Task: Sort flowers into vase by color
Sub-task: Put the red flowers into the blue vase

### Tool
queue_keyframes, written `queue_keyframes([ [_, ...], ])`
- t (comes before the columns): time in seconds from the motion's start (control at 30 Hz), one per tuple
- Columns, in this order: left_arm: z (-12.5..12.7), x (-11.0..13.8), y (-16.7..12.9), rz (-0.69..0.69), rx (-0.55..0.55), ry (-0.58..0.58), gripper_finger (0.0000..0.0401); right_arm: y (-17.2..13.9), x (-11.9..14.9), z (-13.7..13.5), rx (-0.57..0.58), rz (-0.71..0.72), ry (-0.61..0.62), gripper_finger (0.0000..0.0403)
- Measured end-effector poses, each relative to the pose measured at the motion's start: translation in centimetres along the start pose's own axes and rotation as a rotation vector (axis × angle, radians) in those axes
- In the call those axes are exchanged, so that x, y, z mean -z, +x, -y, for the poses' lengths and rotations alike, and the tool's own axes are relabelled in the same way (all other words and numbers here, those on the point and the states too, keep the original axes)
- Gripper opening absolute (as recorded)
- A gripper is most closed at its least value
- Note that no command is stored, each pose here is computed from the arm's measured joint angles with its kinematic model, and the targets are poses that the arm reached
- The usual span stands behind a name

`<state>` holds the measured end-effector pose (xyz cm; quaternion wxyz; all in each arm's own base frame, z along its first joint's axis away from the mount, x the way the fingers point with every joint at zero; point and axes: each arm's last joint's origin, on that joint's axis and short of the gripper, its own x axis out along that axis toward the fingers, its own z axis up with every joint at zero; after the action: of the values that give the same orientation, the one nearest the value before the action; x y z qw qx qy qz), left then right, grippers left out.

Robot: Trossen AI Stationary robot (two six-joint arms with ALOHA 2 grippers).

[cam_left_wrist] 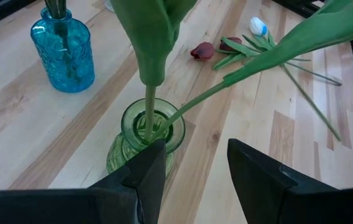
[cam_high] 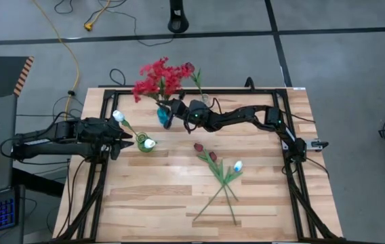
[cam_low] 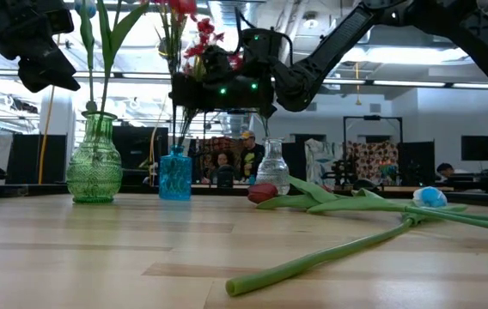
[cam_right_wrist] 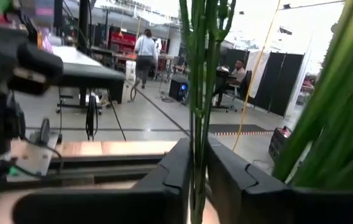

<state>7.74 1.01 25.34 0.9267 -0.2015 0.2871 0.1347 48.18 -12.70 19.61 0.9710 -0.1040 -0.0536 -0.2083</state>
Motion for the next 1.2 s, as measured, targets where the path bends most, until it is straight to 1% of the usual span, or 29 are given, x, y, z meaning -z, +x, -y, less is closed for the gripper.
queue_keyframes([
  [0.13, 0.0, 0.0, 0.0, 0.000, 0.000, 0.000, 0.0160, 0.1, 0.4, -0.1, -0.005, -0.050, -0.007, 0.0129],
  [0.27, 0.0, 0.0, 0.0, -0.001, 0.000, 0.000, 0.0160, 0.4, 0.7, -0.1, 0.007, -0.138, 0.049, 0.0175],
  [0.33, 0.0, 0.0, 0.0, 0.000, 0.001, 0.000, 0.0160, 0.7, 0.6, -0.2, 0.002, -0.180, 0.070, 0.0192],
  [0.43, 0.0, 0.0, 0.0, 0.000, 0.000, 0.000, 0.0160, 1.0, 0.5, -0.5, -0.015, -0.243, 0.059, 0.0210],
  [0.53, 0.0, 0.0, 0.0, 0.000, 0.000, 0.000, 0.0160, 1.3, 0.0, -0.9, -0.031, -0.286, 0.047, 0.0217],
  [0.7, 0.0, 0.0, 0.0, 0.000, 0.000, 0.000, 0.0160, 1.8, -0.9, -1.4, -0.058, -0.364, 0.007, 0.0215],
  [0.93, 0.0, 0.0, 0.0, 0.000, 0.001, 0.000, 0.0160, 2.3, -1.8, -1.3, -0.080, -0.484, -0.023, 0.0212],
  [1.2, 0.0, 0.0, 0.0, 0.000, 0.001, 0.001, 0.0160, 2.8, -3.0, -1.1, -0.077, -0.467, -0.023, 0.0212],
])
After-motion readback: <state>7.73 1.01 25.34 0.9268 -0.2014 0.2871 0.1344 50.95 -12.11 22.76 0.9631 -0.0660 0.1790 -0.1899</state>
